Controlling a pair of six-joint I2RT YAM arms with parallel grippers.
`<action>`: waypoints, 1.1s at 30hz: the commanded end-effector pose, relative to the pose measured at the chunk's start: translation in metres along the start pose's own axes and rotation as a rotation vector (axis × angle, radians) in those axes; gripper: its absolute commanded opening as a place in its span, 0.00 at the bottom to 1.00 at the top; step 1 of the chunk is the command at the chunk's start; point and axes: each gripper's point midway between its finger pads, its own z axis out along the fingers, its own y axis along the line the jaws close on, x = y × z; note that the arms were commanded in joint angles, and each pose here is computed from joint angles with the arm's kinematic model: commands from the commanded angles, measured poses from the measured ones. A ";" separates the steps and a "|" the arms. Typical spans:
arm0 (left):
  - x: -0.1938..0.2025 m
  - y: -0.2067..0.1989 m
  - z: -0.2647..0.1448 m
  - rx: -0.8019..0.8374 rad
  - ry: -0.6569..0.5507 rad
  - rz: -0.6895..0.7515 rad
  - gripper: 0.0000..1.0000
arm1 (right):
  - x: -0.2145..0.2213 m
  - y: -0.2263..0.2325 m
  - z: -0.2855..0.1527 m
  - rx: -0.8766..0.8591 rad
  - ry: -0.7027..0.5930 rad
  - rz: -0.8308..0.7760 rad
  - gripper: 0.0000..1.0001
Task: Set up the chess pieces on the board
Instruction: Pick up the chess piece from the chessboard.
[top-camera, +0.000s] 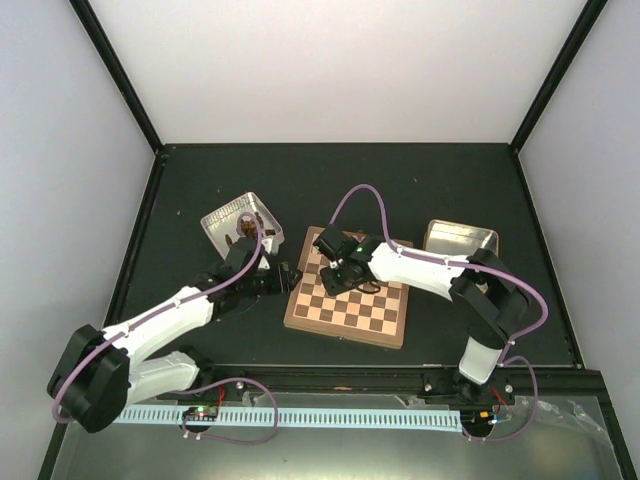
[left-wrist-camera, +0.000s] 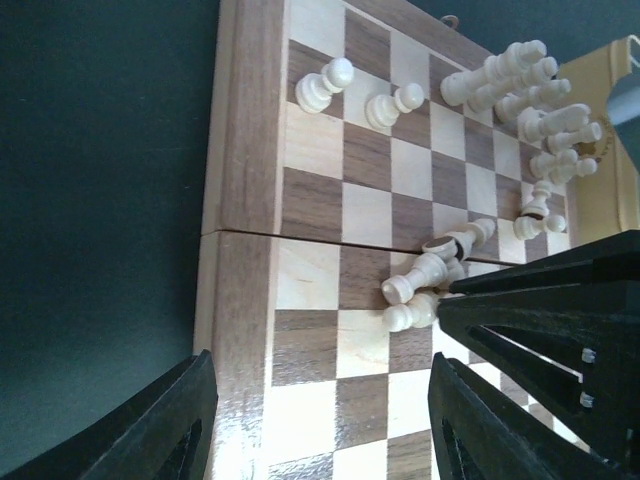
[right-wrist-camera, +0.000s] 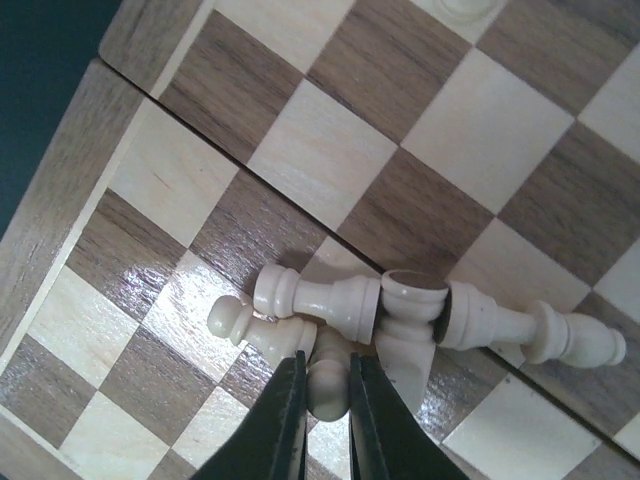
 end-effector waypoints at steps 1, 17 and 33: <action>-0.001 -0.018 0.006 0.100 0.025 -0.019 0.61 | -0.004 0.000 -0.001 0.006 -0.037 0.000 0.09; 0.016 -0.050 0.024 0.351 0.135 -0.180 0.67 | -0.021 0.016 -0.043 -0.125 -0.192 0.007 0.02; 0.012 -0.051 0.027 0.402 0.095 -0.257 0.43 | -0.020 0.035 -0.052 -0.247 -0.201 0.027 0.02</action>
